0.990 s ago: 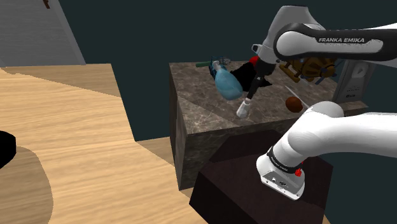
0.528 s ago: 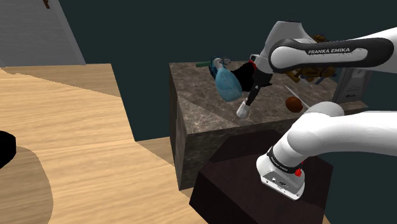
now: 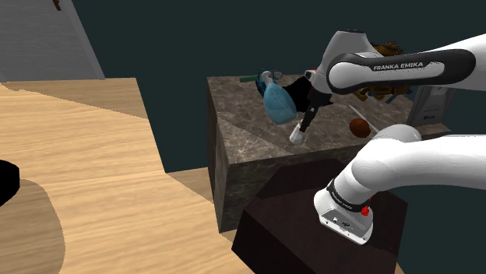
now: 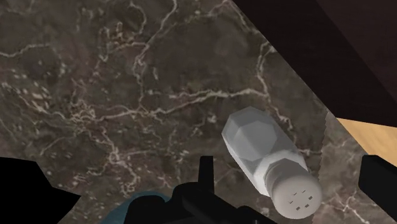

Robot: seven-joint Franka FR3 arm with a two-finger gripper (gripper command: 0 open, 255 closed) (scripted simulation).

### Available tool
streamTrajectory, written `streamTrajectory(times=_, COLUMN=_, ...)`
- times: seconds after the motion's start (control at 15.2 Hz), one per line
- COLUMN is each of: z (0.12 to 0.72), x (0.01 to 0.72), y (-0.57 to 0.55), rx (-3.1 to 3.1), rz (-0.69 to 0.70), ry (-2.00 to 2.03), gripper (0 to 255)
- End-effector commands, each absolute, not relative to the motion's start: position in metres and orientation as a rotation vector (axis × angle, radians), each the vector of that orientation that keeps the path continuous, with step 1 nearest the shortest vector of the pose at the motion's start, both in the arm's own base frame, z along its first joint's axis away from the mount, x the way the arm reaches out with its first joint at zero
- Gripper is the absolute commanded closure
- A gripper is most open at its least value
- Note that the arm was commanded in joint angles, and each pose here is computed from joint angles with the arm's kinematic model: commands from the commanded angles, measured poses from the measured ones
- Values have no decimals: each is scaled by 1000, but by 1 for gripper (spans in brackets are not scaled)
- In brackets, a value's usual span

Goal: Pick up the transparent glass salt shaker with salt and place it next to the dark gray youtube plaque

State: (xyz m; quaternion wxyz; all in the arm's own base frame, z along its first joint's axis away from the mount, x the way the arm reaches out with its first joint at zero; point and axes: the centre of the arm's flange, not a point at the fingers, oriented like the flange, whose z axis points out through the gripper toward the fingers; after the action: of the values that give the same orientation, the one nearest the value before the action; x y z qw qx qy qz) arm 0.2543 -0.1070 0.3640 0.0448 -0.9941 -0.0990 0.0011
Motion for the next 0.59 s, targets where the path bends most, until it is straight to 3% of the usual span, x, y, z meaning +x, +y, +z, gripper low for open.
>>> streamTrajectory(times=0.0, z=364, x=254, y=-107, rx=-3037, rz=3, ry=-302, gripper=0)
streamTrajectory(times=0.07, z=364, x=254, y=-107, rx=-3037, rz=3, ry=-302, gripper=255)
streamTrajectory(times=0.53, z=364, x=254, y=-107, rx=-3037, rz=3, ry=-302, gripper=255)
